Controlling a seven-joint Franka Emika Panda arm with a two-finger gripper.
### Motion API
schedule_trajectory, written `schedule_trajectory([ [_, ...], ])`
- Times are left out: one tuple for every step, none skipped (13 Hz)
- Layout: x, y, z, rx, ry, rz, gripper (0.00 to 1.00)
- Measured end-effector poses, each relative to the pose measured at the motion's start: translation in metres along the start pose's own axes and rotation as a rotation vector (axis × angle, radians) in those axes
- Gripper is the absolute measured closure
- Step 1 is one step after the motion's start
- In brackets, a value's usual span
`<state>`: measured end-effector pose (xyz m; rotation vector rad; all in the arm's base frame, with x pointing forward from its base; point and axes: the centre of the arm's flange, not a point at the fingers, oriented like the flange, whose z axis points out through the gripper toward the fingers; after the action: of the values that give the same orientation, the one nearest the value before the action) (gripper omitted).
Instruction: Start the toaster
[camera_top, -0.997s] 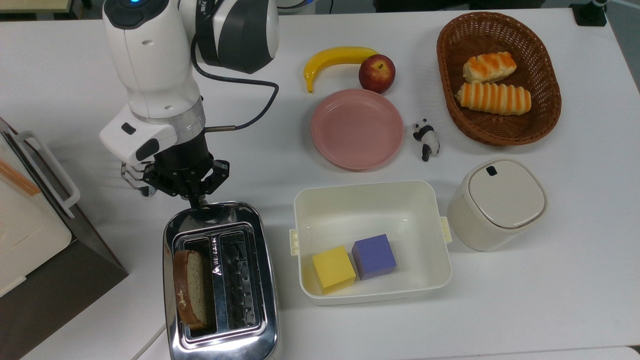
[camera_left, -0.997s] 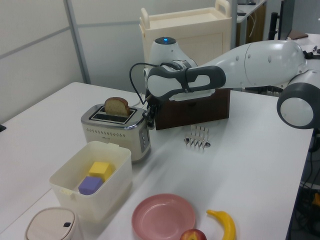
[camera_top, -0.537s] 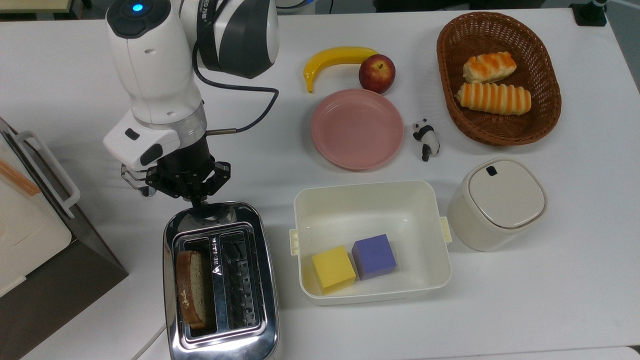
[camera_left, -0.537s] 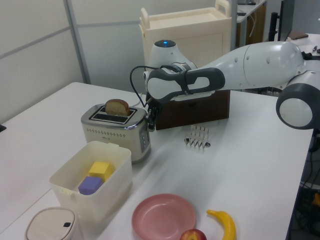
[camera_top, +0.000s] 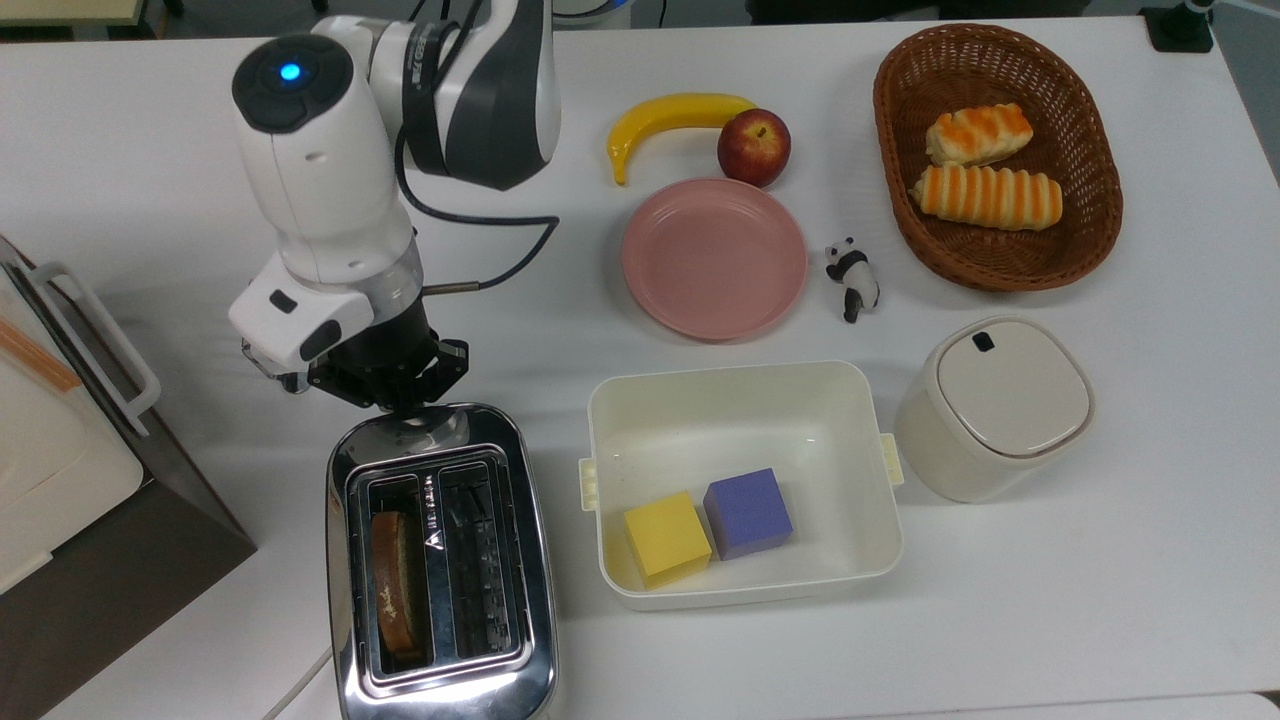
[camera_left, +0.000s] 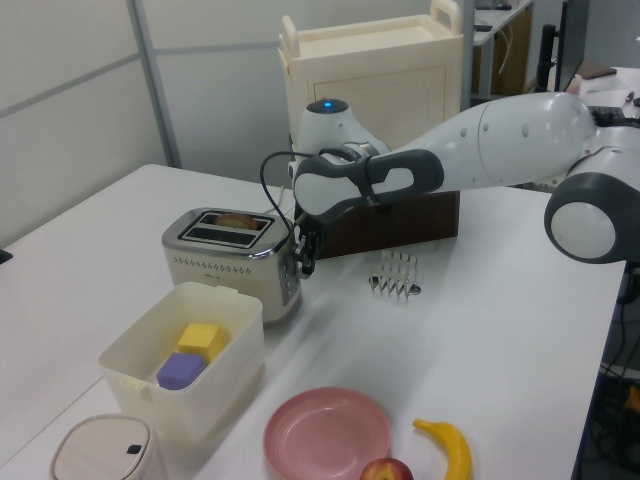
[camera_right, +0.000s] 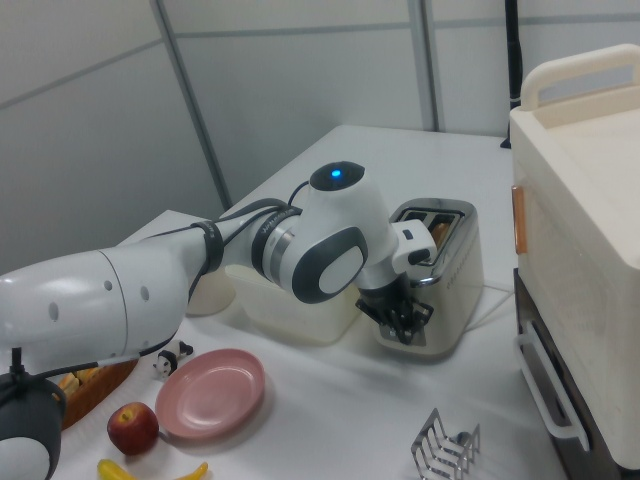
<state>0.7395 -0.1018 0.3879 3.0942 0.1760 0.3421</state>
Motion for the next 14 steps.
schedule_trajectory([
  [-0.0005, 0.0002, 0.0063, -0.001, -0.005, -0.003, 0.99],
  [-0.0004, 0.0003, 0.0075, -0.004, -0.004, -0.008, 0.99],
  [-0.0003, 0.0005, 0.0073, -0.006, -0.003, -0.010, 0.99],
  [-0.0007, 0.0006, 0.0084, -0.007, -0.001, -0.012, 0.99],
  [-0.0010, 0.0007, 0.0094, -0.008, 0.002, -0.012, 0.99],
  [-0.0015, 0.0006, 0.0101, -0.009, 0.004, -0.012, 0.99],
  [-0.0017, 0.0005, 0.0100, -0.009, 0.005, -0.012, 0.99],
  [-0.0019, 0.0005, 0.0100, -0.009, 0.005, -0.013, 0.99],
  [-0.0019, 0.0005, 0.0100, -0.009, 0.006, -0.013, 0.99],
  [-0.0019, 0.0005, 0.0099, -0.009, 0.006, -0.013, 0.99],
  [-0.0019, 0.0005, 0.0098, -0.009, 0.006, -0.013, 0.99],
  [-0.0018, 0.0005, 0.0096, -0.009, 0.007, -0.013, 0.99],
  [-0.0018, 0.0005, 0.0093, -0.009, 0.007, -0.012, 0.99],
  [-0.0017, 0.0005, 0.0088, -0.010, 0.008, -0.012, 0.99],
])
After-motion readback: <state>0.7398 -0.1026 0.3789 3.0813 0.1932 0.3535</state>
